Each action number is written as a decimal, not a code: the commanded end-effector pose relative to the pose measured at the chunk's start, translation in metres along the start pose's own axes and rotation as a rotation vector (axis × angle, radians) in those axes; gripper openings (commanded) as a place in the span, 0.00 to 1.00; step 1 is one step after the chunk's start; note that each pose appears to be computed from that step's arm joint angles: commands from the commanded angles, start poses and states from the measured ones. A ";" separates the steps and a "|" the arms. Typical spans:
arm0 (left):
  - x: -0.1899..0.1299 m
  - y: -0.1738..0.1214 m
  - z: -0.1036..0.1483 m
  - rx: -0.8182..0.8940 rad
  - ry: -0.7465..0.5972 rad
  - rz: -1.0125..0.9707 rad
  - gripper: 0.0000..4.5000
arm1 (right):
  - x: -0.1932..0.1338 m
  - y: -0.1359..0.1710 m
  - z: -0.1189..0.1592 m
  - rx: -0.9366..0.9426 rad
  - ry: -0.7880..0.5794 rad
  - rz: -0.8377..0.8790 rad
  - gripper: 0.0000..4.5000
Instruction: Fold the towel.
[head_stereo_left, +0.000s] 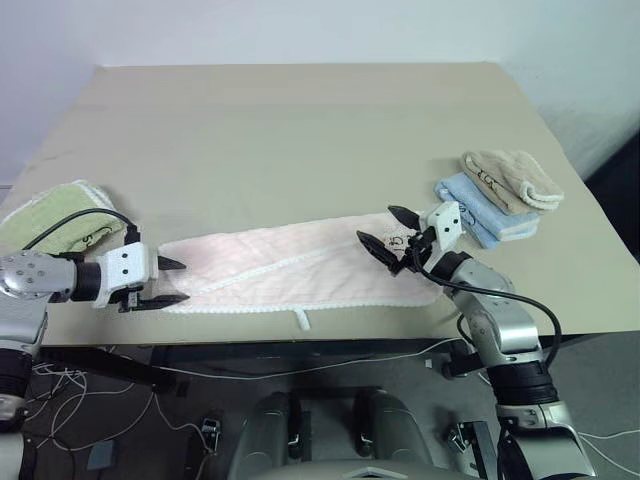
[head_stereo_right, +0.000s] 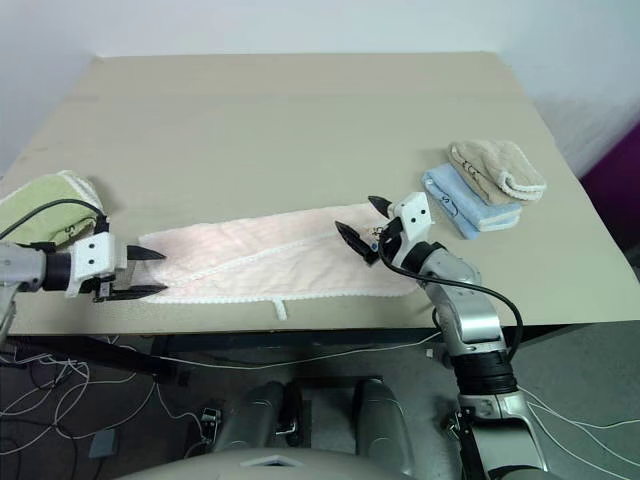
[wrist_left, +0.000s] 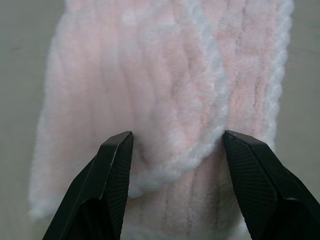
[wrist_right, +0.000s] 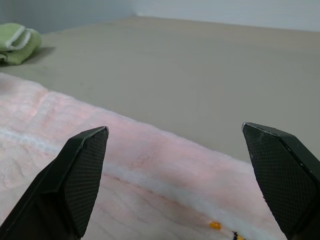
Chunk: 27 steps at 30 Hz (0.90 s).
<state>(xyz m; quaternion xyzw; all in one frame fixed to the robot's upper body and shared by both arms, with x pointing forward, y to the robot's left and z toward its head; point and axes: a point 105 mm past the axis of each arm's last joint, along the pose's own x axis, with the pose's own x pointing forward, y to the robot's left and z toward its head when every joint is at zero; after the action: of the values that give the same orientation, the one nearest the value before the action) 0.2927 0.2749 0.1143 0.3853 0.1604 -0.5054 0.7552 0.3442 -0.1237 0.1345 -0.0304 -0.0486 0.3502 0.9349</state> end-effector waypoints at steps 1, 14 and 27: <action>0.002 -0.001 0.004 0.038 -0.003 -0.055 0.66 | -0.003 -0.002 0.018 -0.047 -0.057 -0.014 1.00; 0.013 0.004 0.005 0.075 0.002 -0.039 0.62 | -0.001 -0.002 0.020 -0.051 -0.062 -0.010 1.00; 0.005 0.004 0.010 -0.006 -0.066 0.000 0.00 | 0.003 -0.003 0.022 -0.061 -0.061 0.006 1.00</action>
<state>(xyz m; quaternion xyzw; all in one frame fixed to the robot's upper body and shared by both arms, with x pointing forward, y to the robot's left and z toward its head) 0.2966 0.2655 0.1103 0.3690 0.1510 -0.5214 0.7544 0.3458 -0.1239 0.1402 -0.0357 -0.0563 0.3494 0.9346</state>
